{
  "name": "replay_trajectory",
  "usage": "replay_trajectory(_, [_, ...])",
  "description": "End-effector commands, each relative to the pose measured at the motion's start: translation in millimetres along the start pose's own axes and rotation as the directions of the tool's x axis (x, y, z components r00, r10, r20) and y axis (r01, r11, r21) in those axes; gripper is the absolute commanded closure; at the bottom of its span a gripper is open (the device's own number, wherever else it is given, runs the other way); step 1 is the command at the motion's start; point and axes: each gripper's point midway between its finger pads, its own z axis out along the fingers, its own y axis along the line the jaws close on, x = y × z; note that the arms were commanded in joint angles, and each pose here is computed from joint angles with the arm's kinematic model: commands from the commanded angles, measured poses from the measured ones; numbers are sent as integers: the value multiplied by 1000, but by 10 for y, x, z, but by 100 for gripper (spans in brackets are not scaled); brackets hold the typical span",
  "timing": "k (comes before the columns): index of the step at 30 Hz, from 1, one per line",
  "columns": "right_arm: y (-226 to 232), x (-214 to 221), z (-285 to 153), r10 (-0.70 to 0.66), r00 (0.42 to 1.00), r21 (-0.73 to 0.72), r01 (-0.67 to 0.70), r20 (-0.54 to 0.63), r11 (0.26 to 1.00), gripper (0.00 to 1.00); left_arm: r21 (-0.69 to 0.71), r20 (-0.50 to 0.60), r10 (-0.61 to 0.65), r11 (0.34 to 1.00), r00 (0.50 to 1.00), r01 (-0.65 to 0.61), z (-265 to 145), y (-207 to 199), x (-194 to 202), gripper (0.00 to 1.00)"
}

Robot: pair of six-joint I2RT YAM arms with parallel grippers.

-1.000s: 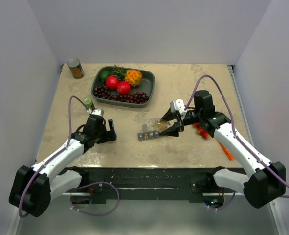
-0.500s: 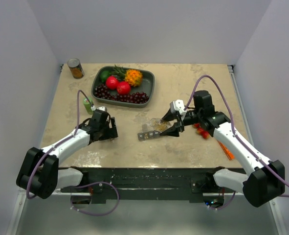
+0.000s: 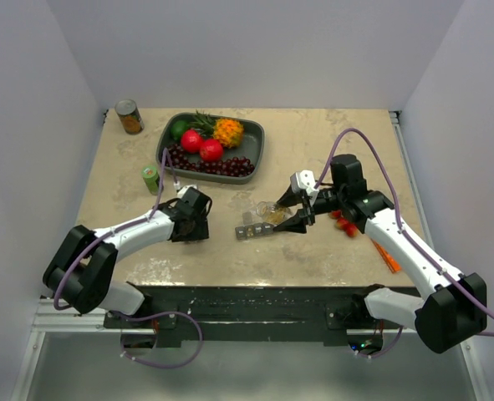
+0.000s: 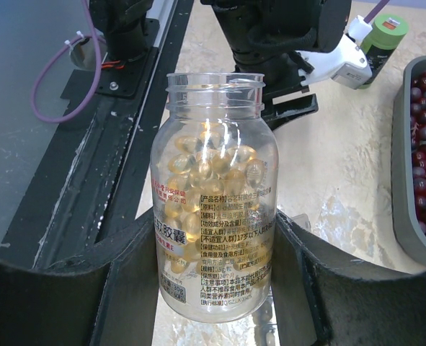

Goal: Sort the pills into containers

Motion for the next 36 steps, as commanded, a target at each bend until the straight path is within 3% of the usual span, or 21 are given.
replay_trajectory(1, [7,-40,-11,-27,1000,-10,27,15,1000,100,-63,32,-29,998,999,31,-21,59,-92,37])
replay_trajectory(8, [3,-27,-10,-26,1000,-8,26,12,1000,100,-55,27,-19,998,999,21,-28,45,-60,41])
replay_trajectory(10, [-5,-17,-12,-26,1000,-5,26,11,1000,100,-55,30,-16,998,999,17,-12,43,-63,46])
replay_trajectory(18, [-13,-8,-26,-25,1000,0,25,10,1000,100,2,53,10,1000,999,-10,-30,-50,-116,53])
replay_trajectory(22, [-12,5,-28,-25,1000,0,25,8,1000,100,78,75,34,996,997,-40,-133,-140,-155,72])
replay_trajectory(26, [-15,41,-28,-41,999,1,41,-1,999,100,196,139,71,976,988,-98,-385,-280,-266,82])
replay_trajectory(30, [-10,87,-34,-48,999,1,48,-17,999,100,419,244,48,896,969,-150,-860,-568,-396,86])
replay_trajectory(36, [-29,187,-45,-68,996,8,68,-57,998,100,752,303,-75,631,950,-190,-1539,-1112,-476,89])
